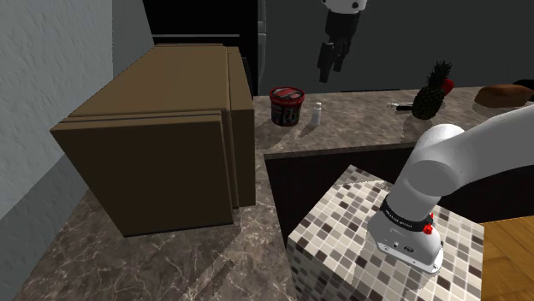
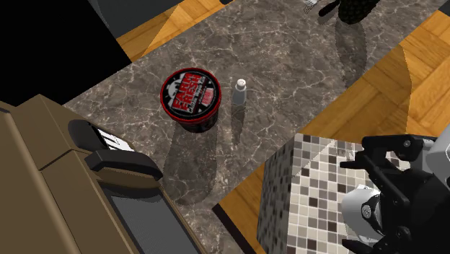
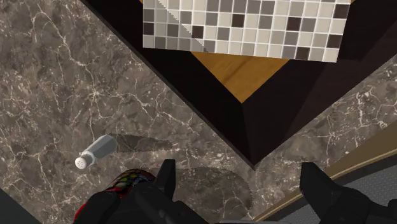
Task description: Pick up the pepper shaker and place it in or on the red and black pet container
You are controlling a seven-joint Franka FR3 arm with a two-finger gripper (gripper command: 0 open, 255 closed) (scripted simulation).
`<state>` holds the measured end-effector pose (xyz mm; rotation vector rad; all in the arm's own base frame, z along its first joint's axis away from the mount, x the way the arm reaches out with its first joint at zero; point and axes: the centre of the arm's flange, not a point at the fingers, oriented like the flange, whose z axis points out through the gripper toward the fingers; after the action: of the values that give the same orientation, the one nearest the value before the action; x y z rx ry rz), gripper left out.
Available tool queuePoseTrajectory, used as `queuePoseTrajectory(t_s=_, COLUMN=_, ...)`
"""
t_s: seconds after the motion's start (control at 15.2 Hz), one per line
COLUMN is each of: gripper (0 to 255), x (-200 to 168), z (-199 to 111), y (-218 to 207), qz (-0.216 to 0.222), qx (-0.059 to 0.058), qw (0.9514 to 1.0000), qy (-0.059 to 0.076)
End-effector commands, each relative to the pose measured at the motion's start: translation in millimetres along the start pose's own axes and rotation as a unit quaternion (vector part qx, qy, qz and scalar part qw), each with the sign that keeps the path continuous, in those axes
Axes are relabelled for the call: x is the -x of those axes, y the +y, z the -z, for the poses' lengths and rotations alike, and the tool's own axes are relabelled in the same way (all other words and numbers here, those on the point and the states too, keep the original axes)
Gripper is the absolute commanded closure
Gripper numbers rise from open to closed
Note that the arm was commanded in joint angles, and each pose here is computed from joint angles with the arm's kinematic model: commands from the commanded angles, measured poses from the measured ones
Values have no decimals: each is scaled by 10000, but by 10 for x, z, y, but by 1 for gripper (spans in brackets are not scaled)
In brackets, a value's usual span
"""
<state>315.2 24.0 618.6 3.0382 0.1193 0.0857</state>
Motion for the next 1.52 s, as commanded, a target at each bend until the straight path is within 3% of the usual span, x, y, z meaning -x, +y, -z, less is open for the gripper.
queuePoseTrajectory(t_s=0.0, gripper=0, x=0, z=0, y=0, qz=0, qx=0, qw=10000, qy=0)
queuePoseTrajectory(t_s=0.73, gripper=0, x=-651, z=-815, y=1127, qz=-485, qx=-289, qw=9983, qy=-137)
queuePoseTrajectory(t_s=1.45, gripper=0, x=-1169, z=-1711, y=2261, qz=-967, qx=-578, qw=9933, qy=-274)
